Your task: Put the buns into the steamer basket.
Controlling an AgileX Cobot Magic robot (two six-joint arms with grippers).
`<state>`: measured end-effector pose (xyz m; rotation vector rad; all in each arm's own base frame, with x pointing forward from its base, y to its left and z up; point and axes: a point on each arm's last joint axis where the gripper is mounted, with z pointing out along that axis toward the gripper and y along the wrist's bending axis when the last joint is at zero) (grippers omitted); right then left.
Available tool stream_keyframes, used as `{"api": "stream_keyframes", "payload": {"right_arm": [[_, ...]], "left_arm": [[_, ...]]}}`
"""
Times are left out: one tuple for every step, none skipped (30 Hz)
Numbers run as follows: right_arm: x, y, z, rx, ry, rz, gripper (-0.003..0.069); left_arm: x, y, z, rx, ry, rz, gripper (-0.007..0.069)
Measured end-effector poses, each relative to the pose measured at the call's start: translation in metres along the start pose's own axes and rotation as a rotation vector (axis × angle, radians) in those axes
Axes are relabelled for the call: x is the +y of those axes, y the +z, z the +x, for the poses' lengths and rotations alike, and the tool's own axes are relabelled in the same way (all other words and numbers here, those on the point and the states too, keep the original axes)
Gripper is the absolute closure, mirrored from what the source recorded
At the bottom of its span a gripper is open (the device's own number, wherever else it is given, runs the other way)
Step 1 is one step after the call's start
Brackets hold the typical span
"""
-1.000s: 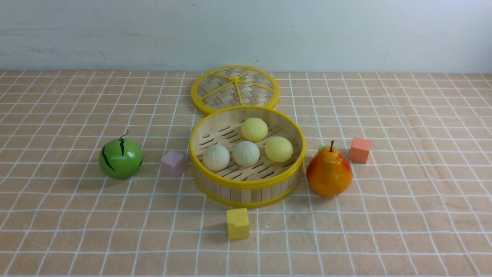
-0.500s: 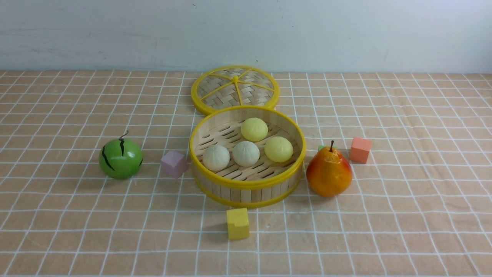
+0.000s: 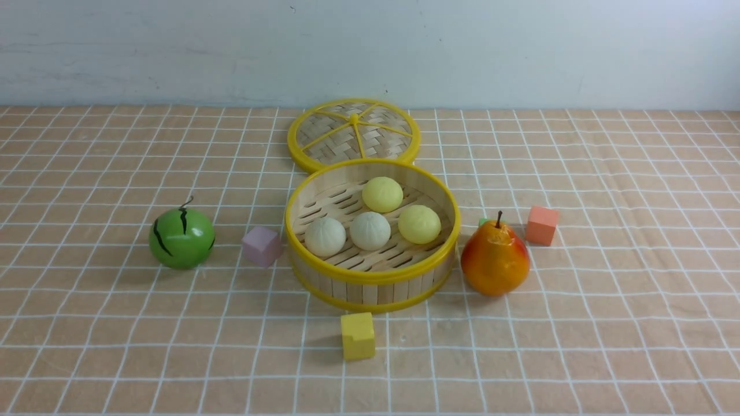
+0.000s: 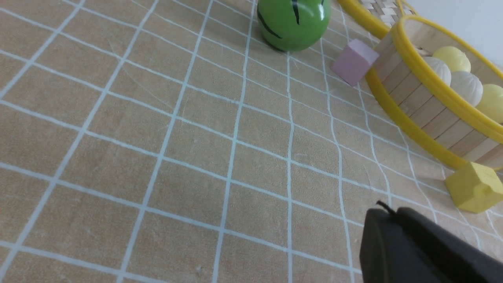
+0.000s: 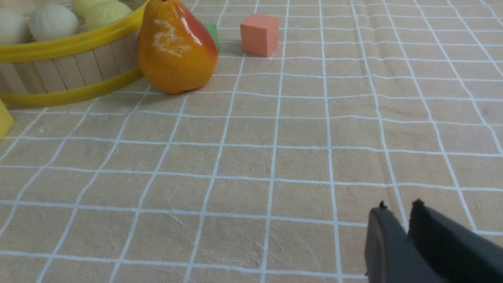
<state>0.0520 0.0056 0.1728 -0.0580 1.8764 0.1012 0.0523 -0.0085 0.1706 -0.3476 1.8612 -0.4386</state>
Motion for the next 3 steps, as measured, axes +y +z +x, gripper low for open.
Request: {"api": "stream_keyframes", "payload": {"right_arm": [[0.0, 0.0, 0.0, 0.0, 0.0, 0.0, 0.056], [0.0, 0.0, 0.0, 0.0, 0.0, 0.0, 0.0559], [0.0, 0.0, 0.0, 0.0, 0.0, 0.0, 0.0557]], "left_arm": [[0.0, 0.0, 0.0, 0.0, 0.0, 0.0, 0.0606], [0.0, 0.0, 0.0, 0.0, 0.0, 0.0, 0.0605], [0.0, 0.0, 0.0, 0.0, -0.001, 0.0, 0.0603]]}}
